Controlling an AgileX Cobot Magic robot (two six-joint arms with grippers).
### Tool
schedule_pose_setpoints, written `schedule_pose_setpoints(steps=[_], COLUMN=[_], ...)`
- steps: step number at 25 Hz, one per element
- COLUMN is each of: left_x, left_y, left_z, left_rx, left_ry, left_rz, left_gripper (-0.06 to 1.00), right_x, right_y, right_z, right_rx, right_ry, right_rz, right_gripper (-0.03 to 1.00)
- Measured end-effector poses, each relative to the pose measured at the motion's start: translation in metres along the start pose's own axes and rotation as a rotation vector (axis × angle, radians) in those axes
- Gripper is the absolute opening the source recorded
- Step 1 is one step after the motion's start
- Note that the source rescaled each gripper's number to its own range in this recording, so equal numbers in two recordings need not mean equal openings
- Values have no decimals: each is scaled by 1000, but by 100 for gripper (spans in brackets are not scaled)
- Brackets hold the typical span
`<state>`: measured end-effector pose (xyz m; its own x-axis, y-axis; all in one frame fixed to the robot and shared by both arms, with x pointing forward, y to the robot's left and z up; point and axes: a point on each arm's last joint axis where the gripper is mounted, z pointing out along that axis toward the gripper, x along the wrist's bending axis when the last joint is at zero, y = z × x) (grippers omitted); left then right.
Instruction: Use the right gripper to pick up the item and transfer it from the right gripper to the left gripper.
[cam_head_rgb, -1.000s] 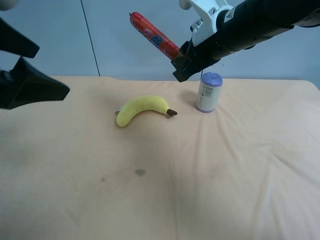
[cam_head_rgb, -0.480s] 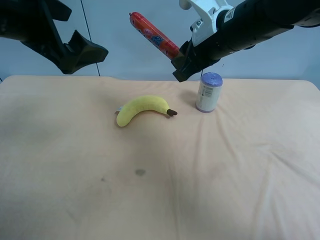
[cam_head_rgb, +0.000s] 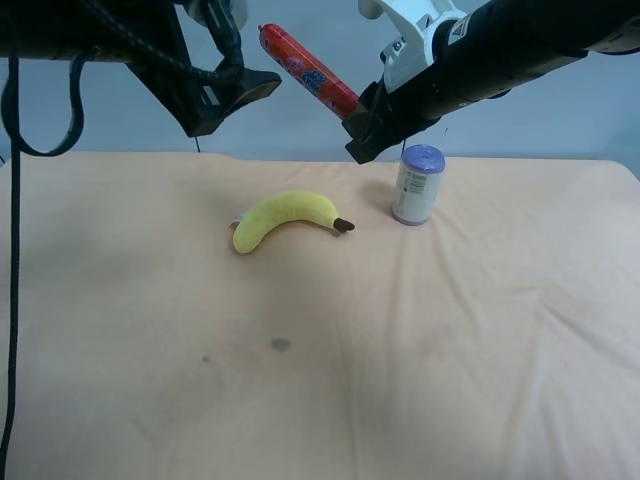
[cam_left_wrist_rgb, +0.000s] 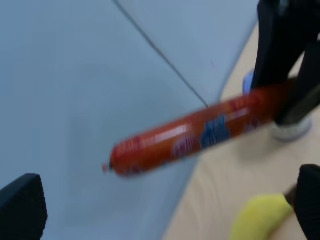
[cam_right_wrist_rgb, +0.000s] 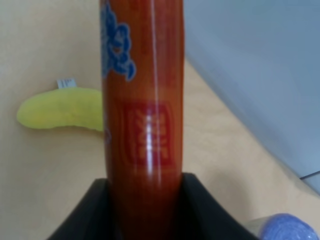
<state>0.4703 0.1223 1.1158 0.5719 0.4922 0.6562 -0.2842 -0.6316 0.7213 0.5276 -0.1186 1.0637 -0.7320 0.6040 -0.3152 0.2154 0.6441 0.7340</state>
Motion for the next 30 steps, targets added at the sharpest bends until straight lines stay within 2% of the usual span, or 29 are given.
schedule_pose_setpoints(steps=[9, 20, 24, 30], left_x=[-11, -16, -17, -10], left_y=[-3, -5, -8, -27], left_z=[29, 43, 44, 44], left_rx=[-93, -151, -114, -2], left_ry=[34, 78, 57, 27], left_rz=[150, 229, 203, 188], left_gripper=[100, 100, 100, 100], right_x=[0, -1, -1, -1], right_y=[0, 1, 1, 1], right_z=[0, 0, 0, 0], right_rx=[-3, -9, -9, -9], right_ry=[-2, -7, -7, -8], right_rz=[0, 0, 0, 0], right_gripper=[1, 1, 1, 1])
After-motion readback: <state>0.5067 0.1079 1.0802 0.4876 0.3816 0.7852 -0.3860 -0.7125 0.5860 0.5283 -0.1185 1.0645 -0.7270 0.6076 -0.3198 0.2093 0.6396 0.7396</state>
